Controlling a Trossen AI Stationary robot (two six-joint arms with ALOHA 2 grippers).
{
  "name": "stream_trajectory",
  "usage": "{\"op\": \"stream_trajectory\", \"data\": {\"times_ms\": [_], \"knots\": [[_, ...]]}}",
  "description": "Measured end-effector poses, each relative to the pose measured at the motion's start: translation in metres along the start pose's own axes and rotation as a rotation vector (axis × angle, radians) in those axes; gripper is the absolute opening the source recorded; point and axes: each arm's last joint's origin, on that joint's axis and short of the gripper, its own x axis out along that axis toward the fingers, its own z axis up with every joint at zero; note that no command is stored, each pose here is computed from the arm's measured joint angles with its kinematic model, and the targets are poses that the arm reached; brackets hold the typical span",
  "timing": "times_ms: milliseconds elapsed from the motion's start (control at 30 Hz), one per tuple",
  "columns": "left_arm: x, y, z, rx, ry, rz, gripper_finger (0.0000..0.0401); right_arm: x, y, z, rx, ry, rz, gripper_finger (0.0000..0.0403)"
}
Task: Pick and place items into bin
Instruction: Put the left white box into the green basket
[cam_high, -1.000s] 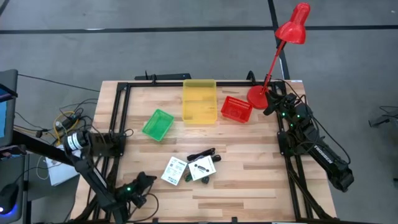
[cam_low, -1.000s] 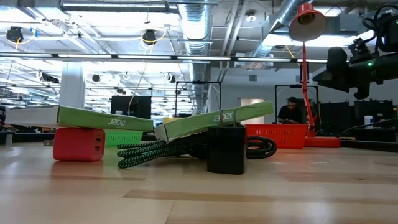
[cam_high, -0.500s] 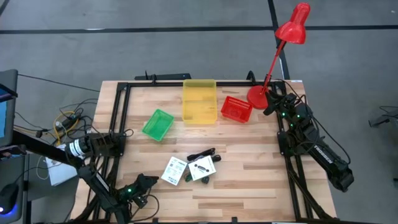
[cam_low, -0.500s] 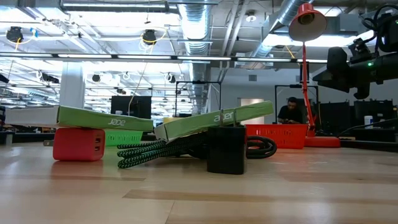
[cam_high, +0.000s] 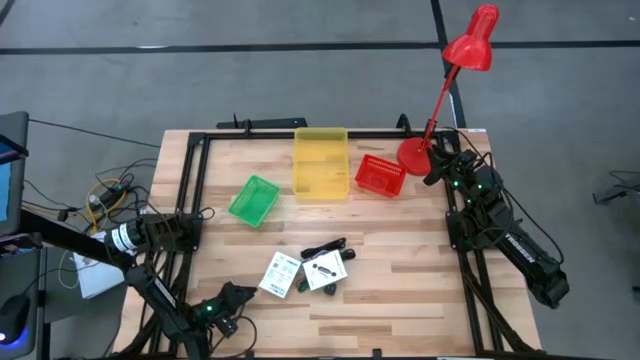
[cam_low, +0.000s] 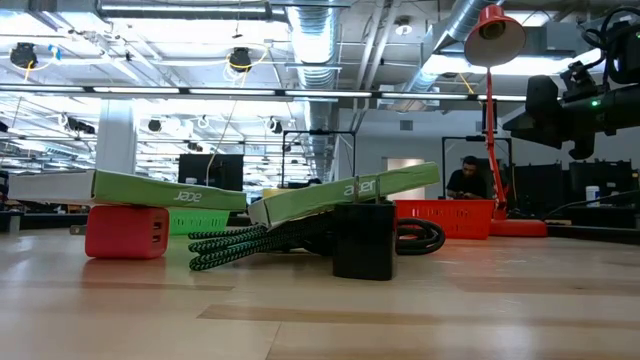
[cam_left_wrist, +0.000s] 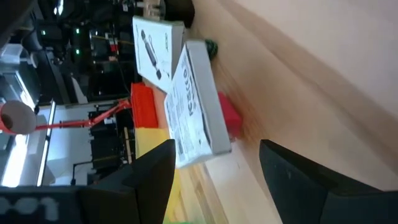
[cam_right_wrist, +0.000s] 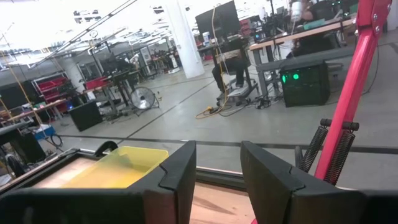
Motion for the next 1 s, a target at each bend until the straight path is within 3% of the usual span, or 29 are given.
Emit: {"op": "stream_trajectory", "data": {"times_ms": [1000], "knots": [[0.032,0.012,0.007,0.007,0.067,-0.041,0.0226,0.0,0.0,0.0,0.0,0.0,0.0,0.0121]]}}
